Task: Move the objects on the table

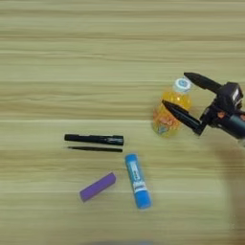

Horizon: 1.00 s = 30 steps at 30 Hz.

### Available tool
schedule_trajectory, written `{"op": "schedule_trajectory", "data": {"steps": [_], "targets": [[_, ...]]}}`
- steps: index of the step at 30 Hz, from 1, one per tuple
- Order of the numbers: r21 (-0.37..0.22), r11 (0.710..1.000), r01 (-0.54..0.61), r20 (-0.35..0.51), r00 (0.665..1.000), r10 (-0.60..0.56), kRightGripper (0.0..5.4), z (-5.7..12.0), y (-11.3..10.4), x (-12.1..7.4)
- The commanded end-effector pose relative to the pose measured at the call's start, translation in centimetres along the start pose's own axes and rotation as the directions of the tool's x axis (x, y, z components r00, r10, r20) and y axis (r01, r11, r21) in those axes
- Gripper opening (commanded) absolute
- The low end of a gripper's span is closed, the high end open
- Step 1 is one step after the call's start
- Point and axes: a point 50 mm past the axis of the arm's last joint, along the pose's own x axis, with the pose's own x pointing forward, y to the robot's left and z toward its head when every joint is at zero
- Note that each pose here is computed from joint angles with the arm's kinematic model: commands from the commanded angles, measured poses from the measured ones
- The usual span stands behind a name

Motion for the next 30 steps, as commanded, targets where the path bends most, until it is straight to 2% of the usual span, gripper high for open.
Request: {"op": "schedule_trajectory", "data": {"steps": [1, 7, 14, 18, 23, 27, 30], "targets": [[-0.125, 0.991, 0.045, 0.141, 0.990, -0.027, 5.37, 3.8, -1.4, 1.0], [-0.156, 0.986, 0.065, 0.259, 0.966, -0.022, 5.37, 5.2, -1.3, 1.0], [-0.161, 0.985, -0.055, 0.261, 0.961, 0.096, 5.37, 6.0, 0.3, 0.6], [-0.179, 0.971, -0.156, 0.216, 0.957, 0.194, 5.37, 6.7, 1.6, -0.3], [-0.178, 0.938, -0.297, 0.137, 0.937, 0.322, 5.37, 7.2, 3.5, -1.4], [-0.110, 0.930, -0.352, 0.043, 0.933, 0.358, 5.37, 5.7, 4.1, -1.2], [-0.058, 0.911, -0.407, -0.031, 0.913, 0.406, 5.37, 4.4, 4.6, -1.3]]}}
